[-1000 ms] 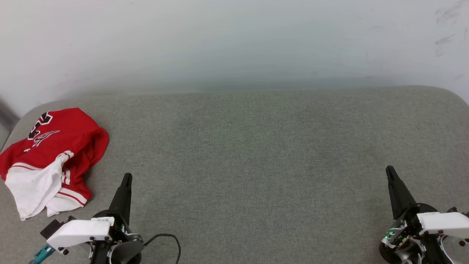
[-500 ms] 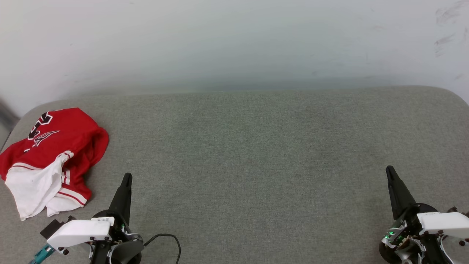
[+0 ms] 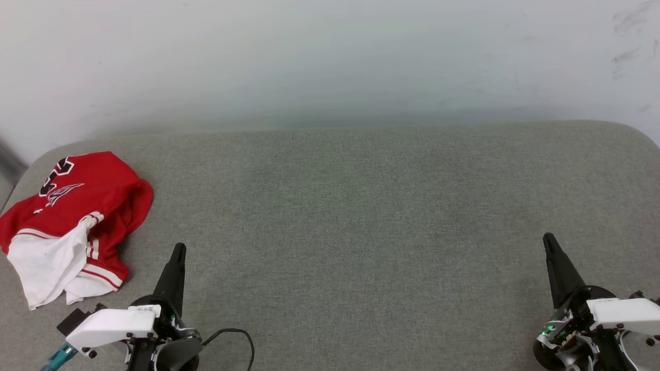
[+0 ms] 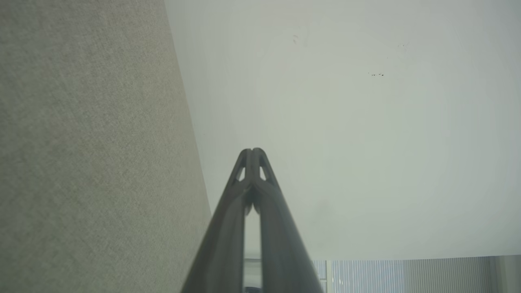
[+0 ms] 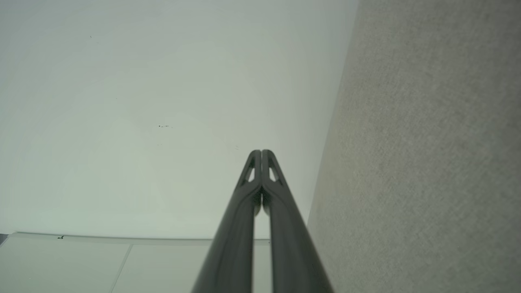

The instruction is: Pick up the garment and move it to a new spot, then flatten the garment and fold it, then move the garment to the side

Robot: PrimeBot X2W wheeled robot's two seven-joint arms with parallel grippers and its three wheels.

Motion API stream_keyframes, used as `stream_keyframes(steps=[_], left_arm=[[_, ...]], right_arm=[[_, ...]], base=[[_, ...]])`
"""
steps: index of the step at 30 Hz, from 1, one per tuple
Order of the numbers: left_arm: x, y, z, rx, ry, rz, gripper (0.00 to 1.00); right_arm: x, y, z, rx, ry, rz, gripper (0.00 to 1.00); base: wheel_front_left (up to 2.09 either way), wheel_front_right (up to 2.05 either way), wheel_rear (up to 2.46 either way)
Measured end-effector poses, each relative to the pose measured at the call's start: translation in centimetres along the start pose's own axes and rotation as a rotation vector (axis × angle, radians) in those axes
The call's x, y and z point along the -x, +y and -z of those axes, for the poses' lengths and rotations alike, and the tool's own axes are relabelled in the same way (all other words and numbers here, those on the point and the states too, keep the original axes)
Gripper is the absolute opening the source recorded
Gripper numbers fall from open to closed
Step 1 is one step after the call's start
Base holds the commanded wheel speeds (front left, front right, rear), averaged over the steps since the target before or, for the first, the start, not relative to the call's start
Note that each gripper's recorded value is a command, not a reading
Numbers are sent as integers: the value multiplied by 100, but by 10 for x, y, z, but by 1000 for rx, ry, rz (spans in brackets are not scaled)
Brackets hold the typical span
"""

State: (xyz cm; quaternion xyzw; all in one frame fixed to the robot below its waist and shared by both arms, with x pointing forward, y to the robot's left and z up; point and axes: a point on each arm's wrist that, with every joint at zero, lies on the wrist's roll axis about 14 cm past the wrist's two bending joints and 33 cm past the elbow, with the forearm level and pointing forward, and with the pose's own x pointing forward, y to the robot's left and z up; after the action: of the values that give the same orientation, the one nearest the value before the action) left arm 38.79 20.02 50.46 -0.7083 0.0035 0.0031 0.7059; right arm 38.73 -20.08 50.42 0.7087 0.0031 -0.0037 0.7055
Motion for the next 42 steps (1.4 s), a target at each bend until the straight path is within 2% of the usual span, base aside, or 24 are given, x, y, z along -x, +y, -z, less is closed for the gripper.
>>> stream_keyframes(steps=[7, 8, 15, 27, 33, 42], left_arm=[[0, 0, 0, 0, 0, 0, 0], [0, 1, 0, 0, 1, -3, 100], [16, 35, 1, 8, -5, -103, 100], [16, 30, 1, -45, -34, -89, 100], [19, 32, -12, -95, -81, -98, 100], [21, 25, -34, -201, -157, -88, 100]], right_arm=[[0, 0, 0, 0, 0, 0, 0], [0, -1, 0, 0, 0, 3, 100], [15, -33, -2, -5, -11, 97, 100], [16, -29, 1, 63, -28, 88, 100], [17, -29, 0, 160, -33, 91, 100], [16, -22, -8, 401, -56, 78, 100]], base=[[0, 0, 0], [0, 0, 0], [0, 0, 0], [0, 0, 0], [0, 0, 0], [0, 0, 0]])
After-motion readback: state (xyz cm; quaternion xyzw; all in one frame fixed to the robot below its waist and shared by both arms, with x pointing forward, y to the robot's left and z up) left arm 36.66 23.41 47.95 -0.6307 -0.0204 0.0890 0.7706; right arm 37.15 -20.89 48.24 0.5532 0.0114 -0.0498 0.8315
